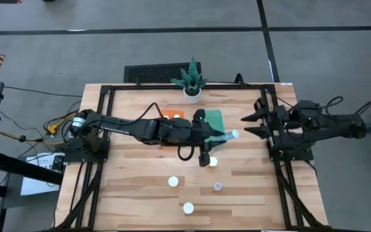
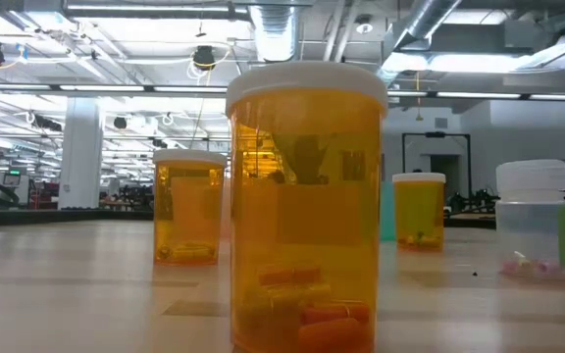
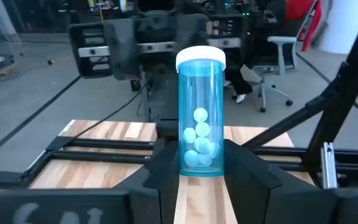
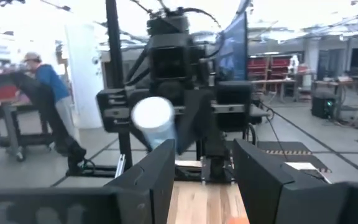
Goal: Pick and place medicine bottles into bin by pill shape (circle, oval)
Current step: Put the blue pill bottle into the orange bin
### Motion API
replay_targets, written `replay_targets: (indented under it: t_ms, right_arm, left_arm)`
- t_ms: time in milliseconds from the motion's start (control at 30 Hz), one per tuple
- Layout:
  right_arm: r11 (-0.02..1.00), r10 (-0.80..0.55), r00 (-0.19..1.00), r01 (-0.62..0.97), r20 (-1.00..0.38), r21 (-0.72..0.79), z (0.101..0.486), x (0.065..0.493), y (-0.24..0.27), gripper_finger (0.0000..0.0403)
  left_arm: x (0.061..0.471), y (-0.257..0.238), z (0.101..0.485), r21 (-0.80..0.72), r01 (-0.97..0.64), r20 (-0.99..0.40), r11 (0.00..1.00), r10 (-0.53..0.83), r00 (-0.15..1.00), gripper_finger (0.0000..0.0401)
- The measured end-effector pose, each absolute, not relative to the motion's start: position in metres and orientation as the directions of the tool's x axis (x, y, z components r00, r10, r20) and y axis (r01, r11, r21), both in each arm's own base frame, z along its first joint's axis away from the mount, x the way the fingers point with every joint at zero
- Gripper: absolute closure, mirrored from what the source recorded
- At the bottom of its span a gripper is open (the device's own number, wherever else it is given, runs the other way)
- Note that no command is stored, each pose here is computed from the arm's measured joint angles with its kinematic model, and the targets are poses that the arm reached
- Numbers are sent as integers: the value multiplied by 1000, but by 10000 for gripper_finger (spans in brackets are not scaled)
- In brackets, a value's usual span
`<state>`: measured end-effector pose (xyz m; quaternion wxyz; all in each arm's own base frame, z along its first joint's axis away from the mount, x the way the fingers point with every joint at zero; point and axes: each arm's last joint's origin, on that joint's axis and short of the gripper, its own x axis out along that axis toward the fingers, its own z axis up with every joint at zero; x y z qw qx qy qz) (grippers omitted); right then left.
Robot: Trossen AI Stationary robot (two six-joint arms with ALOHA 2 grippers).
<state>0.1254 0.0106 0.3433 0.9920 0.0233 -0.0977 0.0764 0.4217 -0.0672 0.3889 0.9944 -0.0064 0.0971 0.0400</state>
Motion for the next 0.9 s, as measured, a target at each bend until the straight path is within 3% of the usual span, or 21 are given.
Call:
replay_targets:
  t_ms: [167, 467, 900]
  right_arm:
    - [982, 187, 966, -191, 181, 7, 341, 134, 17, 213]
    - [986, 159, 960, -164, 230, 4, 344, 150, 18, 127]
    - [988, 153, 932, -145, 328, -49, 347, 172, 20, 121]
  left_arm:
    - [424, -59, 392, -32, -102, -158, 994, 95, 983, 296]
    - [425, -57, 398, -11, -99, -99, 995, 97, 990, 296]
    - [426, -53, 398, 4, -111, -96, 994, 111, 989, 296]
